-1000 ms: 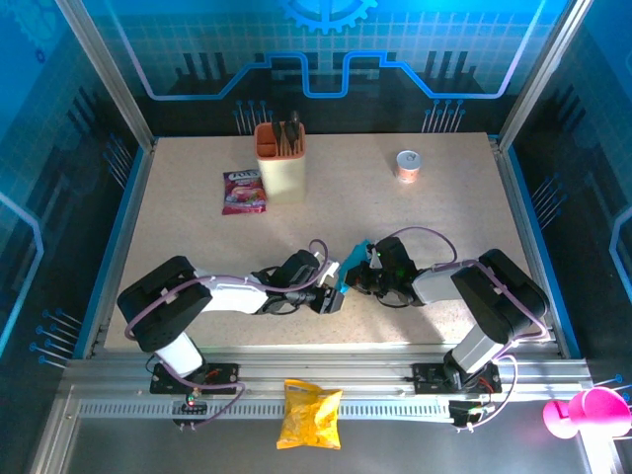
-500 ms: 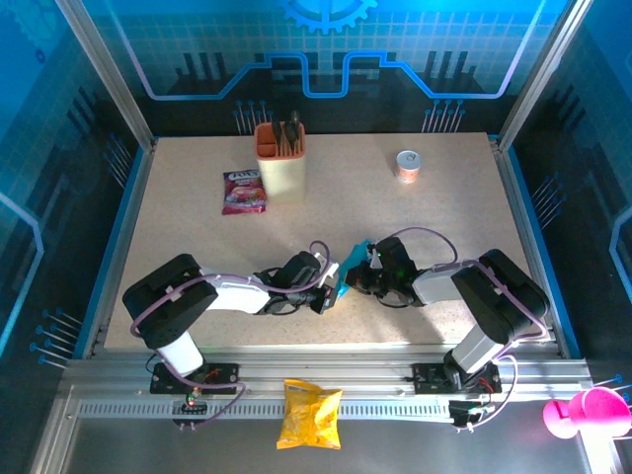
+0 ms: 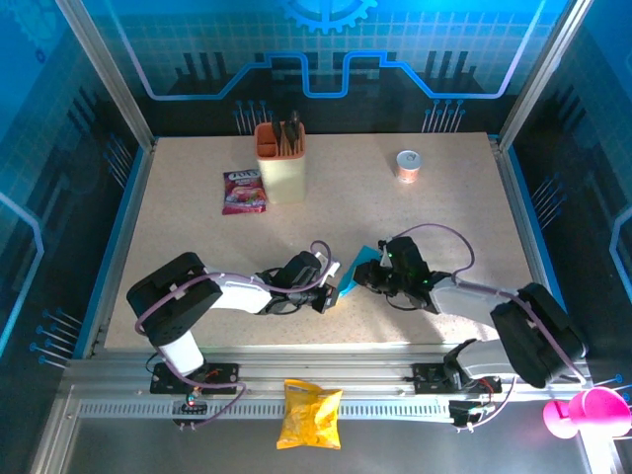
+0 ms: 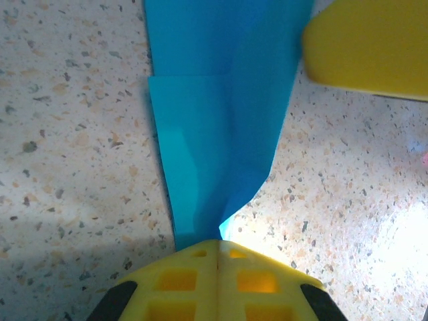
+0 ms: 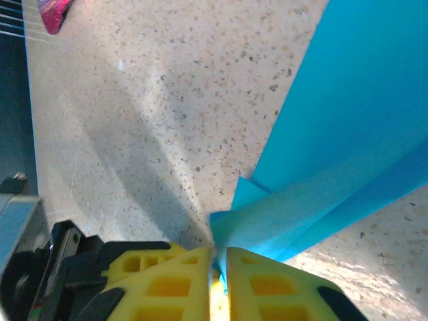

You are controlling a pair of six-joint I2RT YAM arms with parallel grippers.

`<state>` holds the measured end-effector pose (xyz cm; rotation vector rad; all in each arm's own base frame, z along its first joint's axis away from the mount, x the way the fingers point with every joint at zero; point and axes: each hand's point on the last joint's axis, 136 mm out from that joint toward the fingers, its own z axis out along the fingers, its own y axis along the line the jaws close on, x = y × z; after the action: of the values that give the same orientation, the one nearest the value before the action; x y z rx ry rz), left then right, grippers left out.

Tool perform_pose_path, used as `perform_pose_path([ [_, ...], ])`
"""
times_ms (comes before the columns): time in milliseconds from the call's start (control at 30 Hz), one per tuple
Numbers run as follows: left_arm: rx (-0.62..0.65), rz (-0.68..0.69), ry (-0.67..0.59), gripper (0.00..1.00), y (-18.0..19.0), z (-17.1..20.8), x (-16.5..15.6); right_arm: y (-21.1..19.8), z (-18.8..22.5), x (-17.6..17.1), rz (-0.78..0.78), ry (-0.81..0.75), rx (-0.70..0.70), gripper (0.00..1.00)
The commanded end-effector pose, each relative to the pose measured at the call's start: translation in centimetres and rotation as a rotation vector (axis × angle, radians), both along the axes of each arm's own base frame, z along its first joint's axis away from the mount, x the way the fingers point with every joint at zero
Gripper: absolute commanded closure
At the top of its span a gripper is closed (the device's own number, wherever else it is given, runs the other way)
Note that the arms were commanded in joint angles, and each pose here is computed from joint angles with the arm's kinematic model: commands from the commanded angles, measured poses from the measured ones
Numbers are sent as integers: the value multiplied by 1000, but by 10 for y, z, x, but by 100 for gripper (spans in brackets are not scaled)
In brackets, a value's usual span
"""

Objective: Fold a paper plane with a square sheet of paper (pick it up from the middle)
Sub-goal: Fold the wing for the fifth time at the center of the table.

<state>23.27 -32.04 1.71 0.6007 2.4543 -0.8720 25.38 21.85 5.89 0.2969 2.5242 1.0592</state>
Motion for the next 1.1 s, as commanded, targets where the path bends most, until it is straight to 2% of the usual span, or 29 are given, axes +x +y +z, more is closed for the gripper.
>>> perform_pose_path([
  [0, 40, 5, 47, 100, 8, -19, -10, -11, -4, -8, 0, 15, -74, 90],
  [200, 36, 11, 64, 100, 9, -23, -12, 0, -6, -22, 50, 1, -82, 100],
  [800, 24, 10, 90, 100, 10, -24, -12, 32, -34, -30, 101, 47, -83, 100],
  [1067, 21, 5, 96, 100, 10, -25, -13, 40, -36, -21, 100, 38, -79, 100],
])
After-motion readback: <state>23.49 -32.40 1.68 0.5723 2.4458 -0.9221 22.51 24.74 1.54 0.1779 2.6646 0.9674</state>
